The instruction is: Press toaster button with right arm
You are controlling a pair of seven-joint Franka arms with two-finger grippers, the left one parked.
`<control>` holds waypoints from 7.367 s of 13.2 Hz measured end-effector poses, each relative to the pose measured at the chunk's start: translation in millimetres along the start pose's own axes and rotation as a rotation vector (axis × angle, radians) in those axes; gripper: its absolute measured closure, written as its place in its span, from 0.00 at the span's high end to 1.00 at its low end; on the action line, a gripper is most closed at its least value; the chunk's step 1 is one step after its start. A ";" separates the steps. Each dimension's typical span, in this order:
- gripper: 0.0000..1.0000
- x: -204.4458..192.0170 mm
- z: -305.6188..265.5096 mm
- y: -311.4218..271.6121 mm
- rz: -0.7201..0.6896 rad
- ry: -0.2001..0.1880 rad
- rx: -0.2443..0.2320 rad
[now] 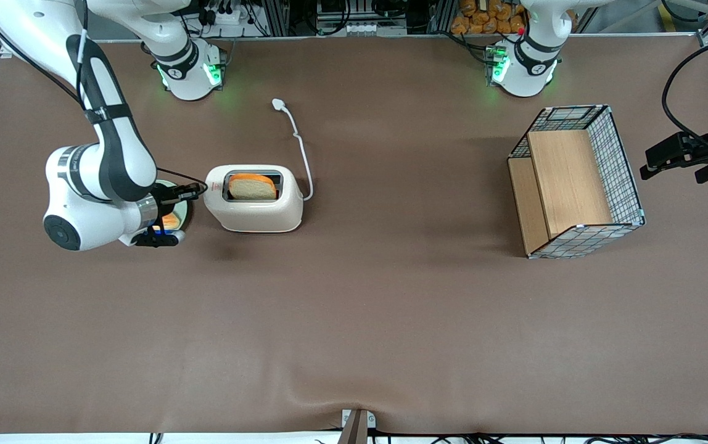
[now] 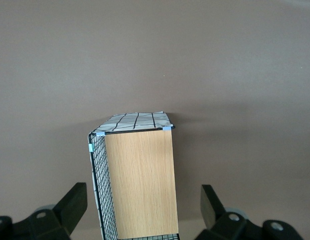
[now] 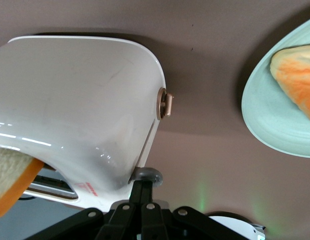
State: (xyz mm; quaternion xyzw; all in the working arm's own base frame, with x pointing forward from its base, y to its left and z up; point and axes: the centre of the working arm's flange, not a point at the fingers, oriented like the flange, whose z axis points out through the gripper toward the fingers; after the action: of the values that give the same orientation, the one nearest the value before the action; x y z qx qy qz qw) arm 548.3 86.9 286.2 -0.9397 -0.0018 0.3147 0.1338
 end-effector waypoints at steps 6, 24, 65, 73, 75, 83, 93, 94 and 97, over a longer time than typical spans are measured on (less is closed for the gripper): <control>0.01 9.3 11.3 3.8 -0.001 -0.011 0.001; 0.01 19.6 33.5 68.1 -0.022 -0.007 0.326; 0.08 34.1 -58.8 96.0 -0.111 0.039 0.363; 0.96 -12.2 -170.4 102.7 -0.138 0.231 0.065; 1.00 -33.0 -206.9 93.4 -0.147 0.331 -0.058; 1.00 -156.4 -292.2 65.7 -0.155 0.508 -0.239; 1.00 -245.7 -311.5 42.0 -0.003 0.556 -0.232; 1.00 -247.8 -308.1 41.3 0.009 0.537 -0.228; 1.00 -254.5 -300.5 34.5 0.054 0.497 -0.214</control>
State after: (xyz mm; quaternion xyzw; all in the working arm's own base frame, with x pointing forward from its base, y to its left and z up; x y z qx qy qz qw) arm 519.3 -43.8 658.2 -0.9966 0.0231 0.0759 0.0213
